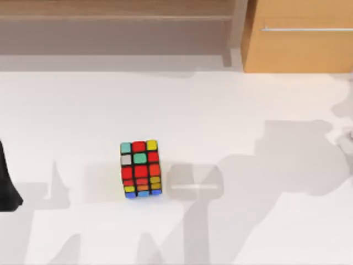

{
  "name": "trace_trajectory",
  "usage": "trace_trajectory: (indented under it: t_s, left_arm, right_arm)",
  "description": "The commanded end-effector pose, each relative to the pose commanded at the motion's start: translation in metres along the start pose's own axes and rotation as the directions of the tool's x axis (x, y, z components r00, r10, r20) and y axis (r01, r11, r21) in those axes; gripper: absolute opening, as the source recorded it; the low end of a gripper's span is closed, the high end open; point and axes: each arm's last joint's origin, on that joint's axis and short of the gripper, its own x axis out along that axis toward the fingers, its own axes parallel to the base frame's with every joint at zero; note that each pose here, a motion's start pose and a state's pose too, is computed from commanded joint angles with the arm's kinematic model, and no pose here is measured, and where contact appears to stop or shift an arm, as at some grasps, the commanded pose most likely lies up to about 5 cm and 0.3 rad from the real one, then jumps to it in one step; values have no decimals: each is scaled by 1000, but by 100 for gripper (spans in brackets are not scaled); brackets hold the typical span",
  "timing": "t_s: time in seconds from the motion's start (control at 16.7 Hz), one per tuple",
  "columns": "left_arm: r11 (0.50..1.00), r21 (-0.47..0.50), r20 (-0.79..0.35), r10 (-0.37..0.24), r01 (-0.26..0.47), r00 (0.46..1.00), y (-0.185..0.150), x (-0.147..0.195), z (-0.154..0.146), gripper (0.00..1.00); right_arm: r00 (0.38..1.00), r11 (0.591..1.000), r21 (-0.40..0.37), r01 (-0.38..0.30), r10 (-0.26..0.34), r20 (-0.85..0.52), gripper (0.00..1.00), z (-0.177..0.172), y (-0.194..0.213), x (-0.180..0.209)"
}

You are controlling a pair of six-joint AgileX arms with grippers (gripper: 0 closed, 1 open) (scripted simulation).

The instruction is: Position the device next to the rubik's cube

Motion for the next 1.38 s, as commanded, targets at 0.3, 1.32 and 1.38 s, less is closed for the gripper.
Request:
trace_trajectory:
  t_s: [0.3, 1.32, 1.38]
  left_arm:
    - [1000, 0, 0, 0, 0, 1000, 0, 0, 0, 100]
    - [1000, 0, 0, 0, 0, 1000, 0, 0, 0, 100]
    - [1000, 0, 0, 0, 0, 1000, 0, 0, 0, 100]
  right_arm:
    - [999, 1000, -15, -21, 21, -33, 100, 6, -6, 10]
    - [999, 1000, -15, -21, 21, -33, 77, 5, -6, 50]
    - [999, 1000, -15, -21, 21, -33, 70, 5, -6, 50]
